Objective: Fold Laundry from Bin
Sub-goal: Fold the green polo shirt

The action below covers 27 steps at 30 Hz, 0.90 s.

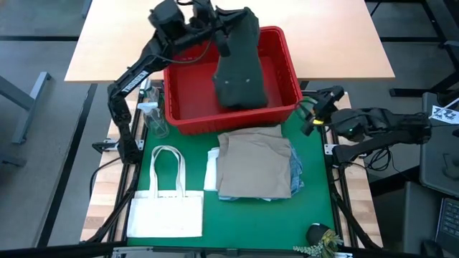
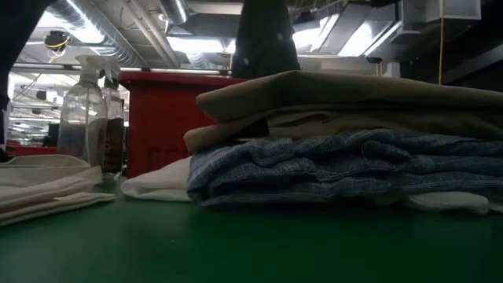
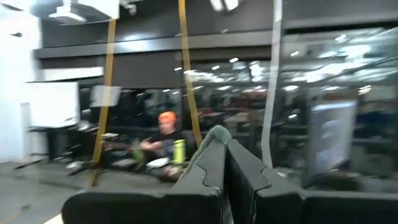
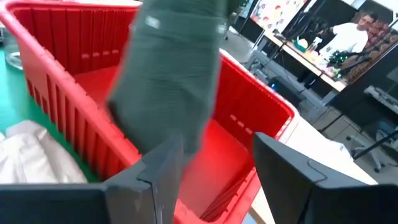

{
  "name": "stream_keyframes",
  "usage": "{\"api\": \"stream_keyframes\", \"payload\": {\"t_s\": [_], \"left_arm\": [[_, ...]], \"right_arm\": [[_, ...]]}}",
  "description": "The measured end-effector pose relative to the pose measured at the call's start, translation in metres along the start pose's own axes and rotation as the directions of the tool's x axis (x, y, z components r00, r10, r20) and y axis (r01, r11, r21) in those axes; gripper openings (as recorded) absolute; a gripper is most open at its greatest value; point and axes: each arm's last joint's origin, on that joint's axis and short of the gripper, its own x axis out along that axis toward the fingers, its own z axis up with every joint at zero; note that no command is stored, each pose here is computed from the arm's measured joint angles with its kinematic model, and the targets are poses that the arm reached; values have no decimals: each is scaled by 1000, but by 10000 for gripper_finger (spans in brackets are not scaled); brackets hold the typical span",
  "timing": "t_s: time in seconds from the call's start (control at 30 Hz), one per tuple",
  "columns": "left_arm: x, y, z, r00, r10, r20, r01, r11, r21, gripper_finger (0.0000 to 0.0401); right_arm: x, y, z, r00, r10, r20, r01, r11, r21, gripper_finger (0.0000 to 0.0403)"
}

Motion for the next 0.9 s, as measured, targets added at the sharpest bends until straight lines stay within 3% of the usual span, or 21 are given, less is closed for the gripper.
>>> {"api": "stream_keyframes", "payload": {"t_s": [0.2,0.43,0.63,0.73,0.9], "left_arm": [[-17,-34,31,970,-217,106,223,973,-55,0],[-54,-67,79,876,-376,303,419,903,-90,0],[-92,-86,113,807,-454,378,512,856,-67,0],[-108,-95,123,751,-542,377,614,783,-99,0],[-120,-115,116,605,-760,237,796,573,-195,0]], "right_arm": [[-5,-8,12,999,-2,48,2,1000,3,195],[-7,-10,25,990,-15,142,16,1000,-4,195],[-9,-8,35,964,116,239,-118,993,-7,195],[-9,-6,38,945,174,277,-181,983,0,195],[-10,-5,39,930,221,293,-230,973,-5,195]]}}
